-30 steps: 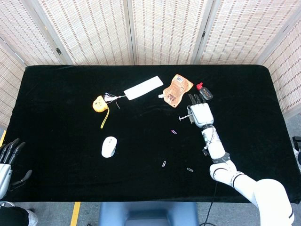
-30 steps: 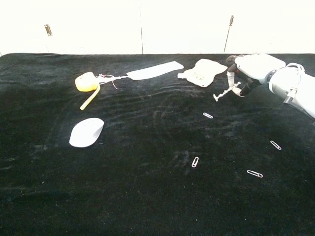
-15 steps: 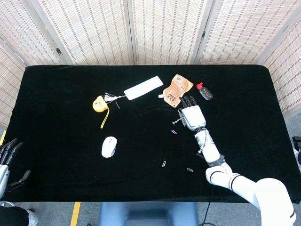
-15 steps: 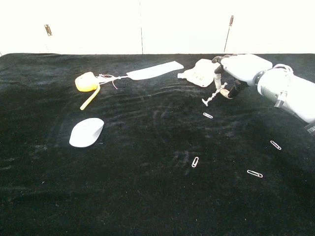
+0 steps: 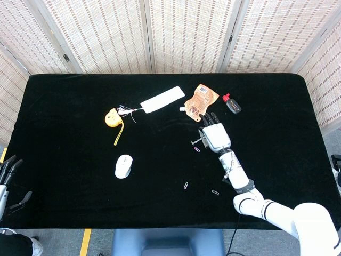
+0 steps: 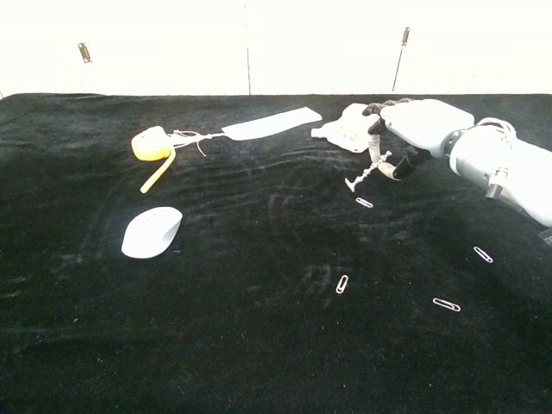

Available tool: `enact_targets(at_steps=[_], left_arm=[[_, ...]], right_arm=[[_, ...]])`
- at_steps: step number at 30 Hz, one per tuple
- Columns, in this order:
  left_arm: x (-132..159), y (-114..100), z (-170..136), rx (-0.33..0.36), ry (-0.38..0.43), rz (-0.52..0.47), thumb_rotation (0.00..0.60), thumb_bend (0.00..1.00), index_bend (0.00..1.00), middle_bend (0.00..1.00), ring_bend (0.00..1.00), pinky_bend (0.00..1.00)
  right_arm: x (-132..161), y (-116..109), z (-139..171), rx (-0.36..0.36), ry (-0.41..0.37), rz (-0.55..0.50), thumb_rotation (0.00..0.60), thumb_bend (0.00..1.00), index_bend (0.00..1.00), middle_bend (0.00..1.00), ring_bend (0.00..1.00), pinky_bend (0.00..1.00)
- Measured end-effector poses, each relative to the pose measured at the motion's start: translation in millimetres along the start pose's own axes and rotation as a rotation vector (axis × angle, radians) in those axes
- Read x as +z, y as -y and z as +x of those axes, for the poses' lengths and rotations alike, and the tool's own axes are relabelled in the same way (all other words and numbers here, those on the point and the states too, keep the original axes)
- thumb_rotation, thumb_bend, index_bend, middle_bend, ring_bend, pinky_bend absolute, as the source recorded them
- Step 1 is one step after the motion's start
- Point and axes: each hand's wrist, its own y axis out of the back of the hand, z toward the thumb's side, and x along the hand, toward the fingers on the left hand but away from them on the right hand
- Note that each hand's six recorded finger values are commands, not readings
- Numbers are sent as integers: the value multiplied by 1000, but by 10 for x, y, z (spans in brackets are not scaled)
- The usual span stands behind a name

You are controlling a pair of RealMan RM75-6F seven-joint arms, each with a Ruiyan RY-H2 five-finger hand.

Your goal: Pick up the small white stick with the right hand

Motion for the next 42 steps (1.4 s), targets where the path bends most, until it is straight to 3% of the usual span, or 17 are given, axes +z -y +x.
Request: enact_targets(at_steps=[17, 23, 31, 37, 42], left_arm=[[34, 33, 7, -1, 2, 20, 600, 369, 0, 0, 0, 0], [37, 34, 4, 1, 5, 23, 600, 368, 0, 0, 0, 0], [32, 62, 25, -6, -3, 37, 600, 369, 0, 0, 0, 0], [59, 88, 31, -3, -7, 51, 600, 368, 0, 0, 0, 0], [94, 150, 51, -22, -4, 59, 600, 369, 0, 0, 0, 0]], right_arm=[[-111, 109, 191, 31, -1, 26, 600, 494, 709, 92, 44, 0], [-157, 31, 214, 7, 4, 17, 600, 494, 709, 93, 44, 0], [-438, -259, 402, -52, 37, -15, 600, 494, 710, 94, 44, 0], [-797, -496, 754, -120, 67, -68, 600, 494, 709, 95, 46, 0], [-1043, -460, 1074, -122, 62, -108, 600, 493, 709, 95, 44, 0]])
